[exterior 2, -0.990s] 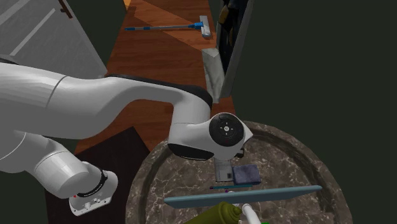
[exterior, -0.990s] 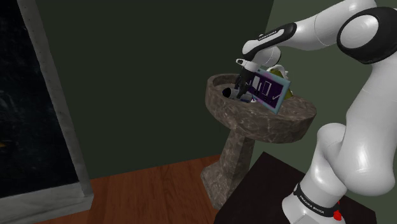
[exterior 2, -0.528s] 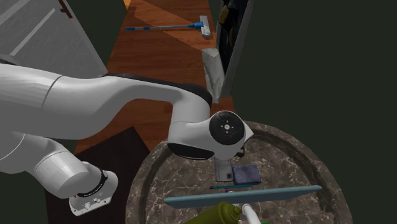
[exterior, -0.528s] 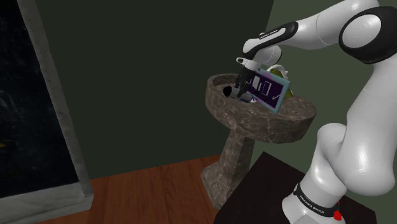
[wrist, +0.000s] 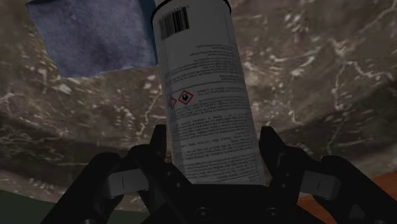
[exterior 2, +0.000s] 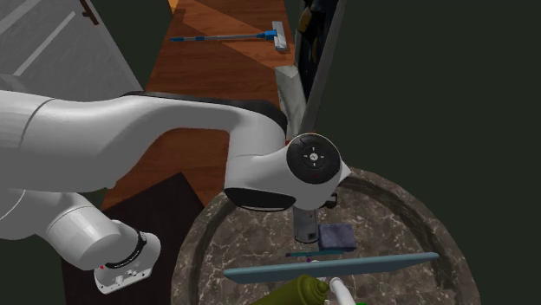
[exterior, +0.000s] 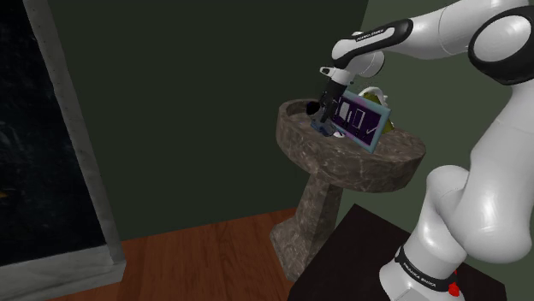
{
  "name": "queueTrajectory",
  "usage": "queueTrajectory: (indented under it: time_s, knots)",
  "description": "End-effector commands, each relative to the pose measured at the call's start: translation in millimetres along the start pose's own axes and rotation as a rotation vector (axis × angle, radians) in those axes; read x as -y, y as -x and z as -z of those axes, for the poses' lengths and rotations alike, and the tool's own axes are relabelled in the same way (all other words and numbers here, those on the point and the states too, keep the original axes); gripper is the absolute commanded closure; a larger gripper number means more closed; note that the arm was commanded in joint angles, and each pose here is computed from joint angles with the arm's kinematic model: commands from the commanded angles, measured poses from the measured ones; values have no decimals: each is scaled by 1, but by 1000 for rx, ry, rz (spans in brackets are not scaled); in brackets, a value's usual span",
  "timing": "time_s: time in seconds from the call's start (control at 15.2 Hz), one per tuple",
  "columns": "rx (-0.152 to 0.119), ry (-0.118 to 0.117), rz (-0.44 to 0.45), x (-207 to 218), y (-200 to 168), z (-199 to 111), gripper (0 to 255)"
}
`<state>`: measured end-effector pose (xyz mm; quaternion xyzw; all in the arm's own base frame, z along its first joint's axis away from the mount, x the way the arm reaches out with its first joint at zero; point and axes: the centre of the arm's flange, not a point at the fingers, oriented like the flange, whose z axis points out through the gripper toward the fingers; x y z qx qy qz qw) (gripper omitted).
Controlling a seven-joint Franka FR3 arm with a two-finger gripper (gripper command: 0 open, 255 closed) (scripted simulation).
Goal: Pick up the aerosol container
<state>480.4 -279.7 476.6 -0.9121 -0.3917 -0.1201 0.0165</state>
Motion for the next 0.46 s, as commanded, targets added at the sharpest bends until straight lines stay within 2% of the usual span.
queueTrajectory:
  time_s: [0.0,0.26,0.4]
  knots:
    - [0,0,0,-1,-2,10,255]
    - [0,0,0,-2,-7,31,255]
    - [0,1,0,-2,-7,32,255]
